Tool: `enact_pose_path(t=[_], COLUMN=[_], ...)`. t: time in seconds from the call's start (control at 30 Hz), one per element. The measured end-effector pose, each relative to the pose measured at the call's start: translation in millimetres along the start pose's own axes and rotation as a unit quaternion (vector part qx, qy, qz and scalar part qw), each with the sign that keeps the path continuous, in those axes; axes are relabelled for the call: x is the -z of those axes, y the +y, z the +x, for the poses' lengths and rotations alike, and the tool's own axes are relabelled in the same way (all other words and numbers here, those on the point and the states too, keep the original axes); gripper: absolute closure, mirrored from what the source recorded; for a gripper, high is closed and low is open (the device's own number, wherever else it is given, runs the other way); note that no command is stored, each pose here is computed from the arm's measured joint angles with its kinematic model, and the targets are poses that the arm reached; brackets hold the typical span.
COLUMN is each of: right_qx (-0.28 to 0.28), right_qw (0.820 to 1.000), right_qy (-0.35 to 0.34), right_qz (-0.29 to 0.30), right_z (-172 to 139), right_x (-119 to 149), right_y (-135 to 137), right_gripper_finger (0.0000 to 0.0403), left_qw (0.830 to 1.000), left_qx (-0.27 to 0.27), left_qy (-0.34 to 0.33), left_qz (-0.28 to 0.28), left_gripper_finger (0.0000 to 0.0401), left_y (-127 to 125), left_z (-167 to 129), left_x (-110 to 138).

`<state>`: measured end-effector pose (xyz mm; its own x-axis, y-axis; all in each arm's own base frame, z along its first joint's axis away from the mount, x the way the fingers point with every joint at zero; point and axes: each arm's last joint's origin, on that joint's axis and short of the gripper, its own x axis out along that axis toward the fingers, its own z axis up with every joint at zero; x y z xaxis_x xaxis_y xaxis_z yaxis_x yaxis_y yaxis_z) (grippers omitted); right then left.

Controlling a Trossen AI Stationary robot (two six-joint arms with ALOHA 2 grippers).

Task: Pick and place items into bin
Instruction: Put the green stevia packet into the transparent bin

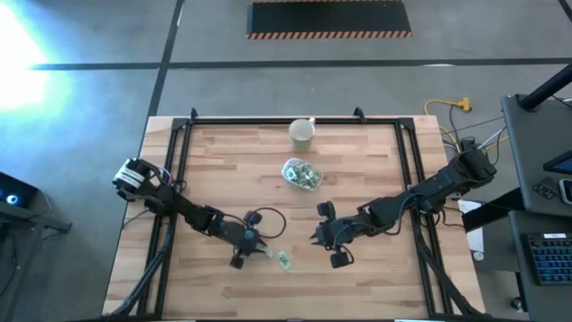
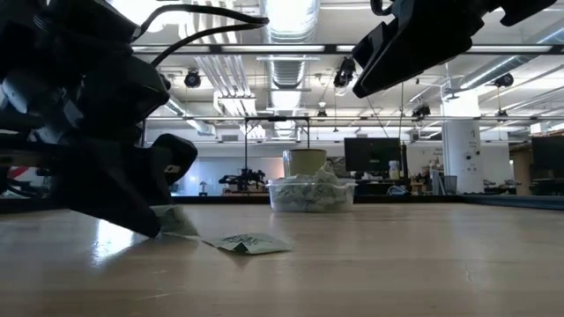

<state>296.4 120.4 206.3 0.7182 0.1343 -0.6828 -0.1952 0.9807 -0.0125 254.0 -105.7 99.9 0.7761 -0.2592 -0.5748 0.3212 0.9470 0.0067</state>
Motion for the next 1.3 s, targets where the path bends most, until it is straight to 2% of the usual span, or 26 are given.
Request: enact_pose_path(t=[0.2, 0.43, 0.57, 0.77, 0.93, 1.2, 1.3], right_qx=[0.000, 0.001, 0.000, 0.001, 0.001, 0.001, 0.000], right_qw=[1.000, 1.000, 1.000, 1.000, 1.000, 1.000, 1.000], right_qy=[0.004, 0.006, 0.009, 0.012, 0.013, 0.011, 0.009], right_qz=[-0.001, -0.003, -0.003, 0.000, 0.002, 0.002, 0.002], right_z=[0, 0, 0, 0, 0, 0, 0], right_x=[1, 1, 2, 3, 3, 3, 3], right_y=[0, 0, 0, 0, 0, 0, 0], right_gripper_finger=[0.0344, 0.0344, 0.0344, 0.0344, 0.0344, 0.0342, 0.0343], left_qw=[0.998, 0.988, 0.985, 0.989, 0.994, 0.994, 0.994], left_qx=[-0.063, -0.147, -0.156, -0.134, -0.095, -0.099, -0.104], left_qy=[-0.020, -0.046, -0.055, -0.052, -0.030, -0.020, -0.018], left_qz=[0.011, 0.034, 0.041, 0.042, 0.049, 0.043, 0.020], left_gripper_finger=[0.0351, 0.0381, 0.0399, 0.0391, 0.0350, 0.0230, 0.0198], left_y=[4, 12, 17, 18, 16, 19, 22], left_z=[-5, -9, -9, -8, -8, -8, -7], left_x=[-8, -22, -30, -28, -22, -20, -19])
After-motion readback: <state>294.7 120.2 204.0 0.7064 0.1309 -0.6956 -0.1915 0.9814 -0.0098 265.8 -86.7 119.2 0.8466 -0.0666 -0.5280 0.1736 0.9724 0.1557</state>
